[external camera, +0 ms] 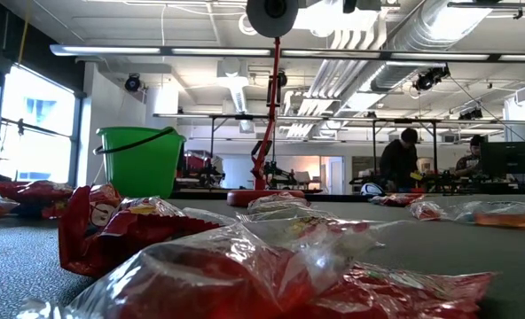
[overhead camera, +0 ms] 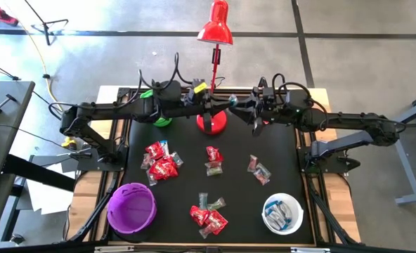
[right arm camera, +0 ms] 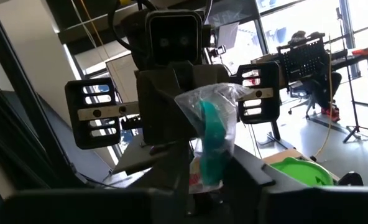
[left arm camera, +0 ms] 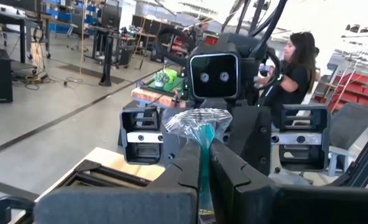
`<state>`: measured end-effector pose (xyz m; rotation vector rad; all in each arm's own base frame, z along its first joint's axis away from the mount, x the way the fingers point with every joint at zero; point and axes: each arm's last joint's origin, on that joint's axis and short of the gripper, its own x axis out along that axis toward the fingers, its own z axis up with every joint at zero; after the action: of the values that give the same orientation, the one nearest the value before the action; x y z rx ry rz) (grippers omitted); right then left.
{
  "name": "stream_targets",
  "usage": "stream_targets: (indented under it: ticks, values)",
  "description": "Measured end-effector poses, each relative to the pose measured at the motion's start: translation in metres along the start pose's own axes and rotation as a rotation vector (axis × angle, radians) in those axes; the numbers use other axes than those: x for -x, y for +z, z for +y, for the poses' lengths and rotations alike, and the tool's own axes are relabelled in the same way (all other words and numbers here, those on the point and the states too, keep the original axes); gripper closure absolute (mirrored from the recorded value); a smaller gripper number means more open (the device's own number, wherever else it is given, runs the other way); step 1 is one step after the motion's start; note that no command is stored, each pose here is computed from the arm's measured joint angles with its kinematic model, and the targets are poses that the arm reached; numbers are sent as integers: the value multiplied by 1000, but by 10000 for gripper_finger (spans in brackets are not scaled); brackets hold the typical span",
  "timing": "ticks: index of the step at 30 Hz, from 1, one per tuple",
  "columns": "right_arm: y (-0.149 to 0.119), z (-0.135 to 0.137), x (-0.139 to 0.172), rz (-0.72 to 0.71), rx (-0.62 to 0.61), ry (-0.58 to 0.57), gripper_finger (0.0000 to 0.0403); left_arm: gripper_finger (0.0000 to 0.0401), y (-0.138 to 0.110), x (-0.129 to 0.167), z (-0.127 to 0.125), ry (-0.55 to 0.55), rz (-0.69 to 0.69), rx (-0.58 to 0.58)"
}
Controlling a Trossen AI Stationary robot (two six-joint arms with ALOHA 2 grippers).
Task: Sort candy
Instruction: Put the blue gummy into the green bucket
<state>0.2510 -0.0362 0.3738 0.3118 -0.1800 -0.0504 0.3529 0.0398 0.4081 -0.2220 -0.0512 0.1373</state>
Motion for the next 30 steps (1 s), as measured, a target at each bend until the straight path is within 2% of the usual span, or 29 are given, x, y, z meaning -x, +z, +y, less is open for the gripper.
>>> stream_targets:
  ticks: [5,10,17,22,25,30]
  values:
    - [-2,-1,0,20,-1,-23,261,400,-1,1,1,15,20,-20]
    - [-6,-4,4,69,36,-96,244,401,10,18,9,112,46,-31]
    - [-8,-5,17,173,41,-158,242,401,26,71,20,429,178,-90]
    - [-10,-5,23,217,11,-177,242,401,23,116,26,713,335,-124]
    - [-11,-5,23,225,10,-182,242,401,19,141,32,871,408,-80]
    - [-11,-8,23,213,18,-247,242,401,9,174,46,1052,559,15]
